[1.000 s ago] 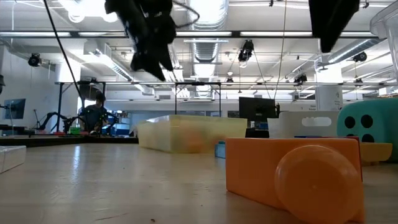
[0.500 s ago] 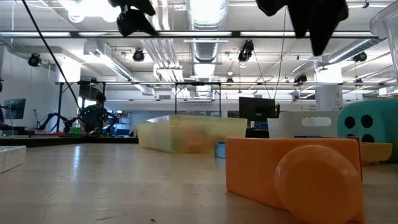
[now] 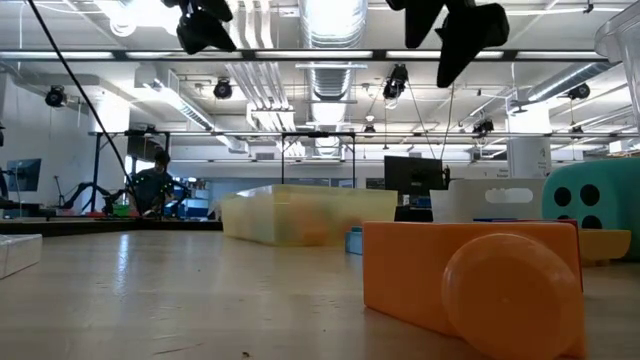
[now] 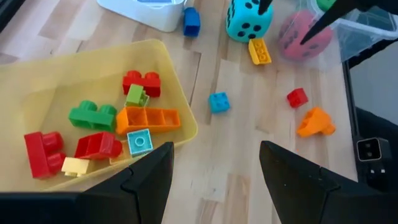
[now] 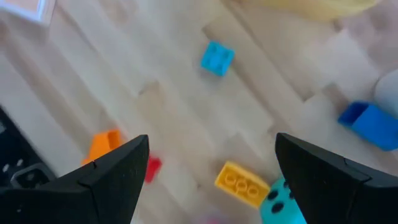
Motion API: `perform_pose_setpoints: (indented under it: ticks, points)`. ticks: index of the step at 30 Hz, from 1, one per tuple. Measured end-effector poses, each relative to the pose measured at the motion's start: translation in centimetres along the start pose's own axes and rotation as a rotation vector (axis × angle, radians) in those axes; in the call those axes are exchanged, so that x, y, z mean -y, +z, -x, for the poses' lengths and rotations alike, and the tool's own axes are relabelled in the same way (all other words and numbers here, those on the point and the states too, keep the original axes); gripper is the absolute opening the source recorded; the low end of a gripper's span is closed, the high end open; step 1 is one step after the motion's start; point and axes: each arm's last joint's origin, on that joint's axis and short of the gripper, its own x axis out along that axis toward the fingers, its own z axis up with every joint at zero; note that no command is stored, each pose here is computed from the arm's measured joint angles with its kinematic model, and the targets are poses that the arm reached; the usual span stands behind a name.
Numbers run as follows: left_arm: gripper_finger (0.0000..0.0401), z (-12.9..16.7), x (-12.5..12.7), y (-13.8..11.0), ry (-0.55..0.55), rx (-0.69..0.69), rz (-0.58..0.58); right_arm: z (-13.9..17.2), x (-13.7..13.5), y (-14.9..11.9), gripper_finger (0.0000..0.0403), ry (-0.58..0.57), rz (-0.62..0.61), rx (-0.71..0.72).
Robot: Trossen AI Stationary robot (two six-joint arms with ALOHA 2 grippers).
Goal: Pick & Place Toys
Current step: Put the blue dice into the transparent bin
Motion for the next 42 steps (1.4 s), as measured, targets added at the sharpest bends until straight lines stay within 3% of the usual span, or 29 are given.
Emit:
perform_pose_setpoints:
  ticks: [6, 17, 22, 24, 28, 30, 38, 42]
  points:
    - [0.024, 0.0, -0.1, -0.5, 0.011, -0.052, 0.002, 0.0, 0.2, 0.3, 0.0343, -0.039, -0.066, 0.064]
    - [0.024, 0.0, -0.2, -0.8, 0.019, -0.087, 0.006, 0.1, 1.3, -0.4, 0.0343, -0.158, -0.213, 0.012]
    - [0.024, 0.0, -0.2, -0.9, 0.02, -0.094, 0.007, 0.1, 1.6, -0.6, 0.0383, -0.199, -0.238, 0.002]
    - [0.024, 0.0, -0.2, -0.9, 0.02, -0.094, 0.007, 0.1, 1.7, -0.6, 0.0395, -0.205, -0.207, 0.008]
    - [0.024, 0.0, -0.2, -0.9, 0.02, -0.095, 0.007, 0.0, 1.1, -0.5, 0.0381, -0.145, 0.005, -0.004]
    - [0.024, 0.0, -0.2, -1.0, 0.022, -0.102, 0.008, 0.0, 1.0, -0.5, 0.0375, -0.13, 0.045, -0.008]
    - [0.024, -0.1, -0.3, -1.2, 0.025, -0.115, 0.009, 0.0, 1.1, -0.5, 0.0373, -0.139, -0.098, 0.001]
    - [0.024, -0.4, -0.4, -1.5, 0.028, -0.129, 0.011, 0.0, 1.6, -0.8, 0.0373, -0.194, -0.233, -0.015]
